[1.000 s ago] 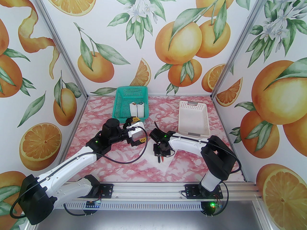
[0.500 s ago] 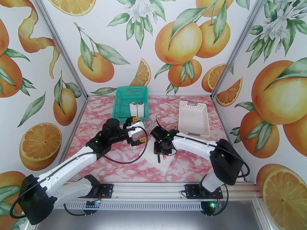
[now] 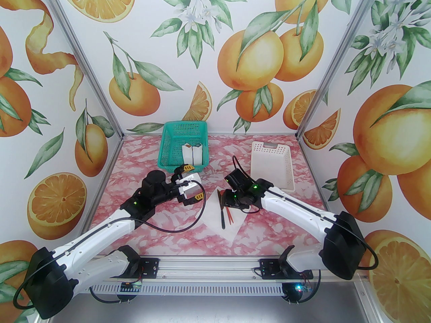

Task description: Place the utensils on the paper napkin and roll it up

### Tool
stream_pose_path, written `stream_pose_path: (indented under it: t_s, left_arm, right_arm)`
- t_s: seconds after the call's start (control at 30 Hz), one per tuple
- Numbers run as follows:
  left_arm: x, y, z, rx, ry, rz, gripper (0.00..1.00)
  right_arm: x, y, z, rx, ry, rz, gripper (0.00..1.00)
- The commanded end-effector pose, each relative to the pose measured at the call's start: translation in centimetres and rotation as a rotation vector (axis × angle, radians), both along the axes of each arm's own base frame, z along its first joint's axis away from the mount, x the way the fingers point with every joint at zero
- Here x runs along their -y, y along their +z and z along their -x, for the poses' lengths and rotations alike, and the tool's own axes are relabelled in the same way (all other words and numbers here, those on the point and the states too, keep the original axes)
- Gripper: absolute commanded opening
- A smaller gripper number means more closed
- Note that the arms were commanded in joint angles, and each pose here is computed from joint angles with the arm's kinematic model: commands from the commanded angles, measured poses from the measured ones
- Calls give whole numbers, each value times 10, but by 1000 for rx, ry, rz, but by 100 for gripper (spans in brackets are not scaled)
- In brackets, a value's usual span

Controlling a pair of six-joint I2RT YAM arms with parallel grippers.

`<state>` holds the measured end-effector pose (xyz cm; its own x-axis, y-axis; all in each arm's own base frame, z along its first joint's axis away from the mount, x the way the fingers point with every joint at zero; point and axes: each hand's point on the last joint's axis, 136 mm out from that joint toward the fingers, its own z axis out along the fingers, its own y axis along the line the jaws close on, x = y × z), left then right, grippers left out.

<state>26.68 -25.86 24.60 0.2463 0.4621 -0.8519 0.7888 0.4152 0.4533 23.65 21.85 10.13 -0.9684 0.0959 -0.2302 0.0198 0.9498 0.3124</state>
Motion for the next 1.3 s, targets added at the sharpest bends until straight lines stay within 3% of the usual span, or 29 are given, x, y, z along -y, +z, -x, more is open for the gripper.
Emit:
stream_pose_path:
  t_s: [0.0,0.3,0.53,0.87,1.27]
  left_arm:
    - [-1,17,1,30,10,58,100]
    - [0,24,2,-62,51,200,100]
    - [-3,26,2,-57,70,201,100]
    - [-4,25,2,-59,76,197,100]
    - [-5,24,2,-58,83,192,100]
  right_arm:
    - [3,-15,2,-28,30,20,34]
    - [2,-43,8,-94,46,22,23]
    - [4,-58,14,-131,54,33,23]
    - [4,-68,18,-154,53,33,14]
    - [-6,-82,24,-184,51,-6,14]
